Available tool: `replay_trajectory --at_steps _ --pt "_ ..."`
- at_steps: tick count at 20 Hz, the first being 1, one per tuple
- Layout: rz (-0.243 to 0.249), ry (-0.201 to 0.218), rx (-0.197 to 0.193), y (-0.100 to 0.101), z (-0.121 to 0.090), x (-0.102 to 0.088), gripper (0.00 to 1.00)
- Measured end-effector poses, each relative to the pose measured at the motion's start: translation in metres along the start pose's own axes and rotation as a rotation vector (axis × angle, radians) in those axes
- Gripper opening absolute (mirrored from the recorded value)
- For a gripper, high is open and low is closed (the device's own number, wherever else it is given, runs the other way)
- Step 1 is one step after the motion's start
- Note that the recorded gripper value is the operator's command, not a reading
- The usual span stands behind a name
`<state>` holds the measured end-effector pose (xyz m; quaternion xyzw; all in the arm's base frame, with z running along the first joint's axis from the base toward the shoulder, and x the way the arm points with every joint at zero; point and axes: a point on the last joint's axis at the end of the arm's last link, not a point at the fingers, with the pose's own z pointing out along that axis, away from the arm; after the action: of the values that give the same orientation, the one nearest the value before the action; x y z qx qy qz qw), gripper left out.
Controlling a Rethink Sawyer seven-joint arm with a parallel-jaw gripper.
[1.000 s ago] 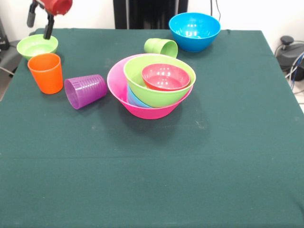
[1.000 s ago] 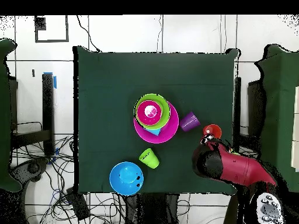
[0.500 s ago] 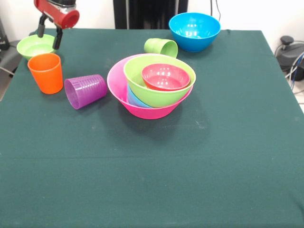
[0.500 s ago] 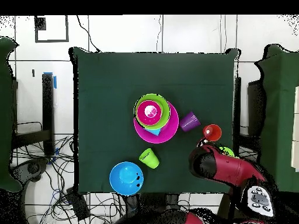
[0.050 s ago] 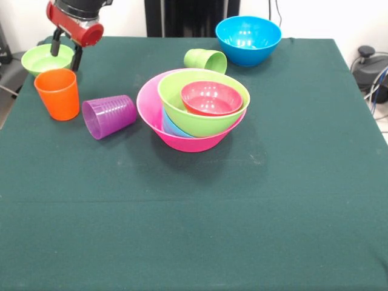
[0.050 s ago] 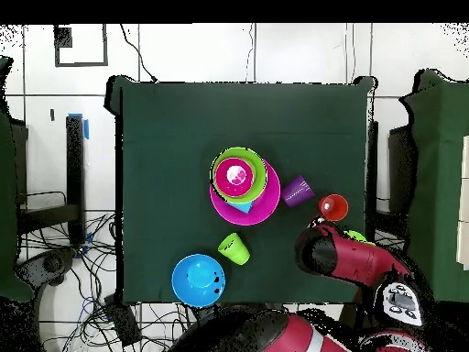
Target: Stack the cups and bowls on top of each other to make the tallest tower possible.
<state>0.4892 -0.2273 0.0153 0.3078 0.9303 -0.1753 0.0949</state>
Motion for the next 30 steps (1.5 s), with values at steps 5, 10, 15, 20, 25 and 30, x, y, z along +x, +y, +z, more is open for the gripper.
replay_trajectory --at_steps 5,10,15,20,25,30 --pt "0.001 -0.019 -0.002 0.001 0.000 -0.010 1.00" --pt "0.005 -0.037 -0.002 0.000 0.001 -0.021 1.00" --pt "0.016 -0.050 -0.003 -0.005 0.004 -0.031 1.00" --pt "0.031 -0.052 -0.005 -0.010 0.006 -0.036 1.00" --pt "0.056 -0.055 -0.011 -0.018 0.007 -0.042 1.00" --pt "0.067 -0.063 -0.014 -0.022 0.005 -0.047 1.00"
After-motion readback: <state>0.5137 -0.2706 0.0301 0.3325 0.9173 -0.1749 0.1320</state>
